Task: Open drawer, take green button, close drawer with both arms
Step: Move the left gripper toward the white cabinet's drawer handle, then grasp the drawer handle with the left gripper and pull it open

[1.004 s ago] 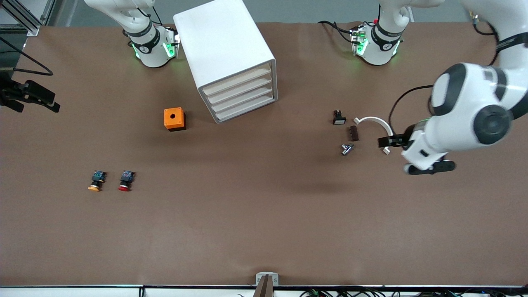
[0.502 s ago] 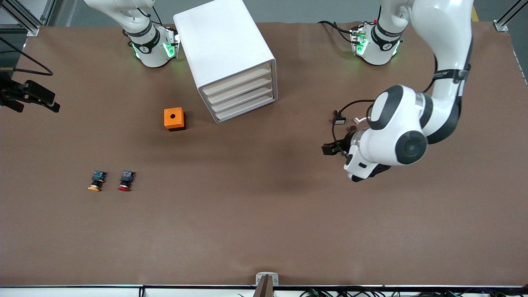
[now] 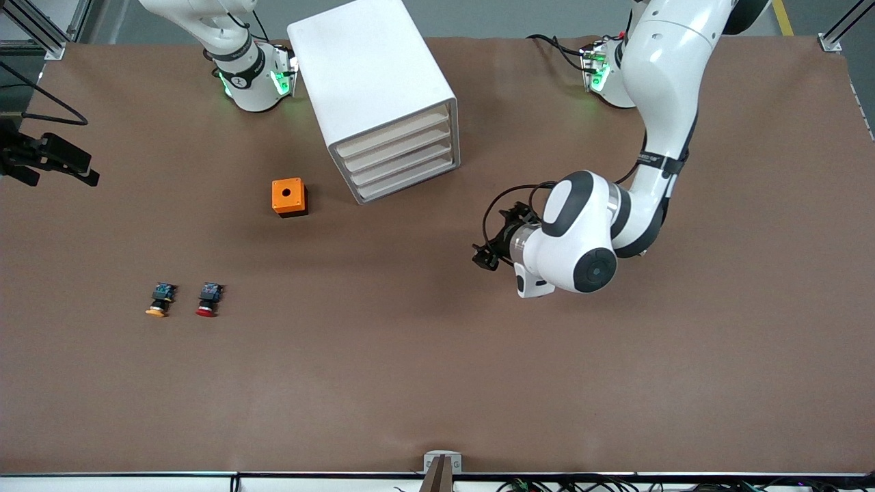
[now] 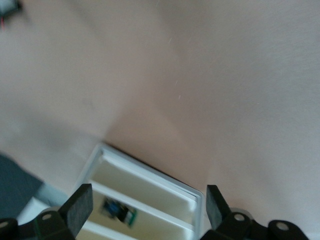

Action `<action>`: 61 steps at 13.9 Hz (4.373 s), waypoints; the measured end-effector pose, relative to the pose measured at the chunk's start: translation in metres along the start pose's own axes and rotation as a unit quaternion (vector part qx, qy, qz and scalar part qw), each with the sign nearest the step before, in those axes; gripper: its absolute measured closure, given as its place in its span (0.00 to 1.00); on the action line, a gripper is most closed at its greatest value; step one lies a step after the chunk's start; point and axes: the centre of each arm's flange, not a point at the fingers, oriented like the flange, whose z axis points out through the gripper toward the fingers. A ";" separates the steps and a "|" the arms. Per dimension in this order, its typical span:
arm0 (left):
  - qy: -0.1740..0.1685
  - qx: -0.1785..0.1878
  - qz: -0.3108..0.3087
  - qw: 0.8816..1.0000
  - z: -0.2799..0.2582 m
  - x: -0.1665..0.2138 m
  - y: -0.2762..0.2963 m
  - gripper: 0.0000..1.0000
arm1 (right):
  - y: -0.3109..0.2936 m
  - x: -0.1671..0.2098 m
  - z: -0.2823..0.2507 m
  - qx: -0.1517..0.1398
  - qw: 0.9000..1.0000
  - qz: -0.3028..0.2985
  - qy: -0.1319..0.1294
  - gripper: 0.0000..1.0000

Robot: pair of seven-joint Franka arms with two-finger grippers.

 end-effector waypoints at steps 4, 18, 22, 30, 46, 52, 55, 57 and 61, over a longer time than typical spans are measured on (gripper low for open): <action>-0.066 0.031 -0.183 0.980 0.044 0.013 0.013 0.00 | 0.000 0.000 0.000 0.000 1.000 0.000 0.000 0.00; -0.154 0.269 -0.425 0.850 0.191 0.013 0.003 0.21 | 0.000 0.000 0.000 0.000 1.000 0.000 -0.001 0.00; -0.131 0.312 -0.418 0.843 0.226 -0.004 -0.012 0.47 | 0.000 0.000 0.001 0.000 1.000 0.000 -0.001 0.00; -0.106 0.365 -0.436 0.816 0.263 -0.002 -0.038 0.51 | 0.000 0.000 0.001 0.000 1.000 0.000 -0.002 0.00; -0.083 0.372 -0.418 0.824 0.286 -0.034 -0.044 0.82 | 0.003 -0.001 0.001 0.000 1.000 0.002 -0.002 0.00; -0.073 0.360 -0.447 0.815 0.274 -0.018 -0.037 0.93 | 0.006 -0.001 0.001 -0.010 1.000 0.003 -0.003 0.00; -0.076 0.353 -0.452 0.816 0.263 -0.009 -0.032 0.93 | 0.006 -0.002 0.002 -0.016 1.000 0.003 -0.007 0.00; -0.082 0.346 -0.456 0.816 0.253 0.001 -0.028 0.93 | 0.006 -0.002 0.002 -0.016 1.000 0.003 -0.010 0.00; -0.105 0.331 -0.468 0.812 0.233 0.021 -0.019 0.93 | 0.006 0.004 0.014 -0.017 1.000 0.003 -0.016 0.00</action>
